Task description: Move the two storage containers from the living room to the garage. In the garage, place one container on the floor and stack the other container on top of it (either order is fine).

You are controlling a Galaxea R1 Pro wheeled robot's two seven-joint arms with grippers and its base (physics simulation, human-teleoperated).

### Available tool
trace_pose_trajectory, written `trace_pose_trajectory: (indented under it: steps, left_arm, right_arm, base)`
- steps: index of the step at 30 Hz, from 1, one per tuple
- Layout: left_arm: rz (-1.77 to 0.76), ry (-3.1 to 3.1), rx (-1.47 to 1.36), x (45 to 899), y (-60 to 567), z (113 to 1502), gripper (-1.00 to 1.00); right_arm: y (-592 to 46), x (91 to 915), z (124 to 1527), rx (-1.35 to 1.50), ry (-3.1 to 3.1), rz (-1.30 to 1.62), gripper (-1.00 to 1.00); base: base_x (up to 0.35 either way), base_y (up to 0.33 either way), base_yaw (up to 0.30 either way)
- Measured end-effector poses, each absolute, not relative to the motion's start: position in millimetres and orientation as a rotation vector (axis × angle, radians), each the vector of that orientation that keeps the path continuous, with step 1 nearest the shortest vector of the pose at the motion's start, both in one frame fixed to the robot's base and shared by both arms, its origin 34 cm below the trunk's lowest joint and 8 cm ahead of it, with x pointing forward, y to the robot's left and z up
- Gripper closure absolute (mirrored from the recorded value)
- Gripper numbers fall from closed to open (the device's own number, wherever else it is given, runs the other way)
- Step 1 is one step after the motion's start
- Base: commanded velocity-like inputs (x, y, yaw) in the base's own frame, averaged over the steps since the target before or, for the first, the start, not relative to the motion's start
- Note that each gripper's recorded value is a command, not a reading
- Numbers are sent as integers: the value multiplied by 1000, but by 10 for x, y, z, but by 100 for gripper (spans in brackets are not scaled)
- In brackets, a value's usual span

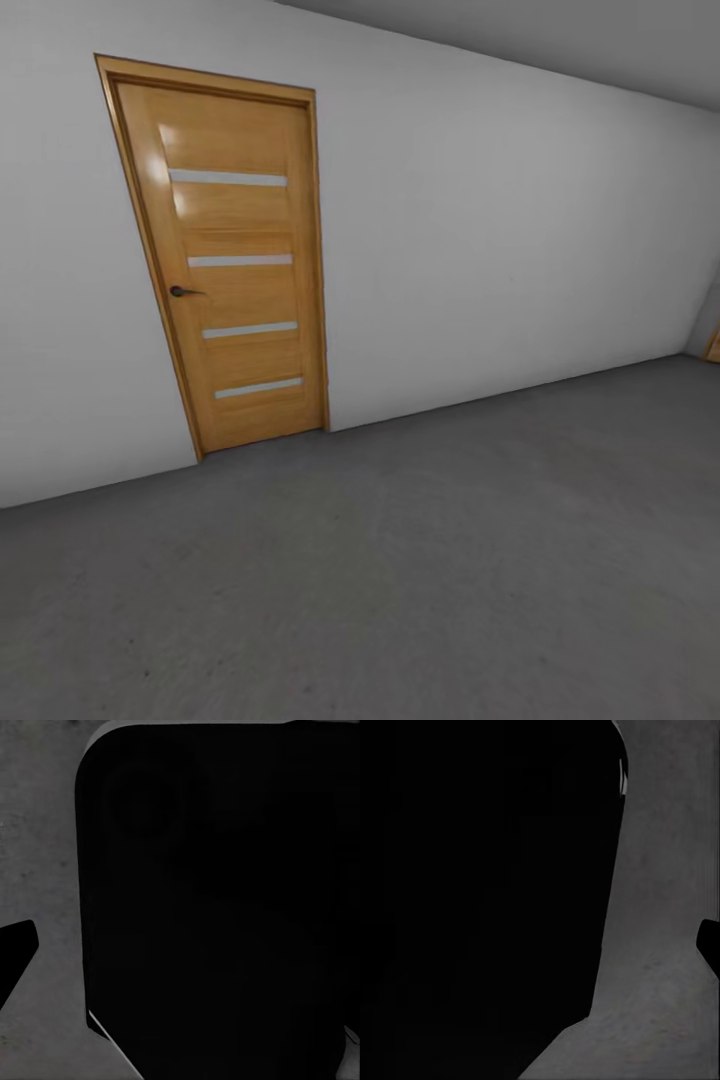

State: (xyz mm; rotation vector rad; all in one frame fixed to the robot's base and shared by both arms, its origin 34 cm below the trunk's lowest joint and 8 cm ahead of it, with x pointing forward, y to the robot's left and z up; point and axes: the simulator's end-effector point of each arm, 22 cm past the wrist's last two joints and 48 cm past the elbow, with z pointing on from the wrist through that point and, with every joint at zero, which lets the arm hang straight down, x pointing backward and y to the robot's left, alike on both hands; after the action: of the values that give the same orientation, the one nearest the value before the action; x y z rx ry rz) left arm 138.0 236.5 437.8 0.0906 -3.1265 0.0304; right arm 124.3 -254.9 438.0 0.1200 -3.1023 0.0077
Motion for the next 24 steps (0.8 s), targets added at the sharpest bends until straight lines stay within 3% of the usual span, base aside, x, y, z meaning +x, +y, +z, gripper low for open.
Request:
trace_pose_trajectory:
  steps: [6, 24]
  left_arm:
    - [30, -3125, 93, 1377, 2365, 4378, -100]
    - [21, -3132, 93, 1393, 2382, 4378, -100]
  right_arm:
    - [-2558, 1241, 4380, 120, -3102, 9, -100]
    - [-2561, 1249, 4380, 125, -3103, 9, -100]
  base:
    - [322, 0, 168]
    - [322, 0, 6]
